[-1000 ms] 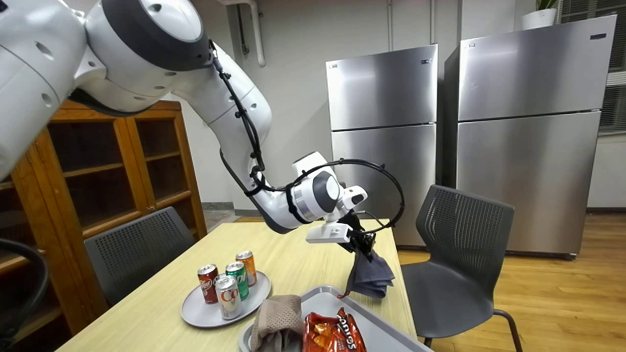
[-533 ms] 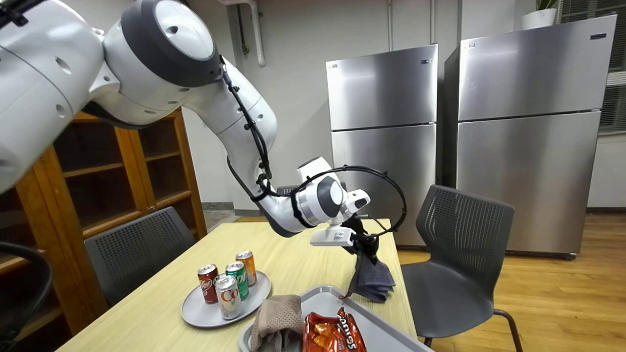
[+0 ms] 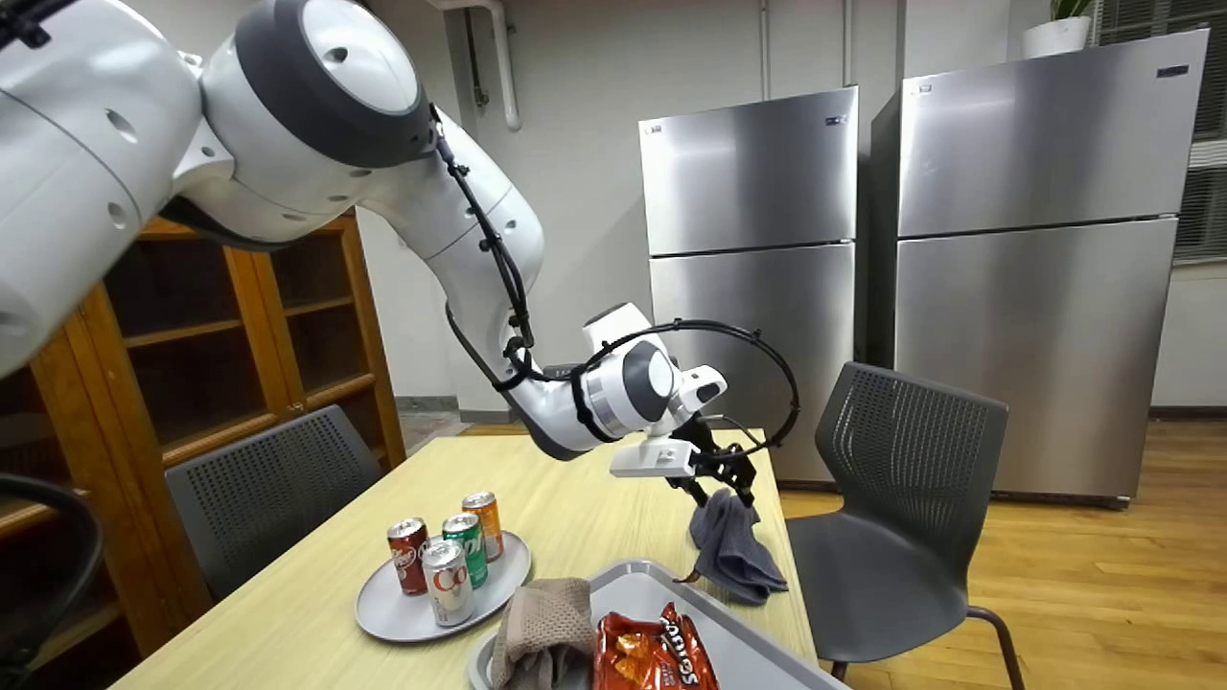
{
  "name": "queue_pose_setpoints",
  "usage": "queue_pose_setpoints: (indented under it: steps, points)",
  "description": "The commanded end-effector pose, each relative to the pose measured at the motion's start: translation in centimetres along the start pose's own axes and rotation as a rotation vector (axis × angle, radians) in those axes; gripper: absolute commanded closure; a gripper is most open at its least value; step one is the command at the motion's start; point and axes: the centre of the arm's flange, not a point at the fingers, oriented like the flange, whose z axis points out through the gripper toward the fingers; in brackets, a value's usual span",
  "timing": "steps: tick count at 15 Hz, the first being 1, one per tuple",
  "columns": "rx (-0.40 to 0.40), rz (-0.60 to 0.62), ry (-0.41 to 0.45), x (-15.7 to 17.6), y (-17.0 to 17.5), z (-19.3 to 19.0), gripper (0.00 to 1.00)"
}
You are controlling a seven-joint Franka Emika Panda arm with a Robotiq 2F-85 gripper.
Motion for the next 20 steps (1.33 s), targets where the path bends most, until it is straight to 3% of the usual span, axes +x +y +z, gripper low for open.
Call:
queue_pose_setpoints:
  steps: [1, 9, 20]
  points:
    - [0.022, -0.037, 0.013, -0.9, 0.7, -2.6, 0.00]
    - [0.111, -0.103, -0.016, -6.0, 1.9, -7.8, 0.00]
    - [0.115, -0.064, -0.111, -14.1, 3.7, -12.6, 0.00]
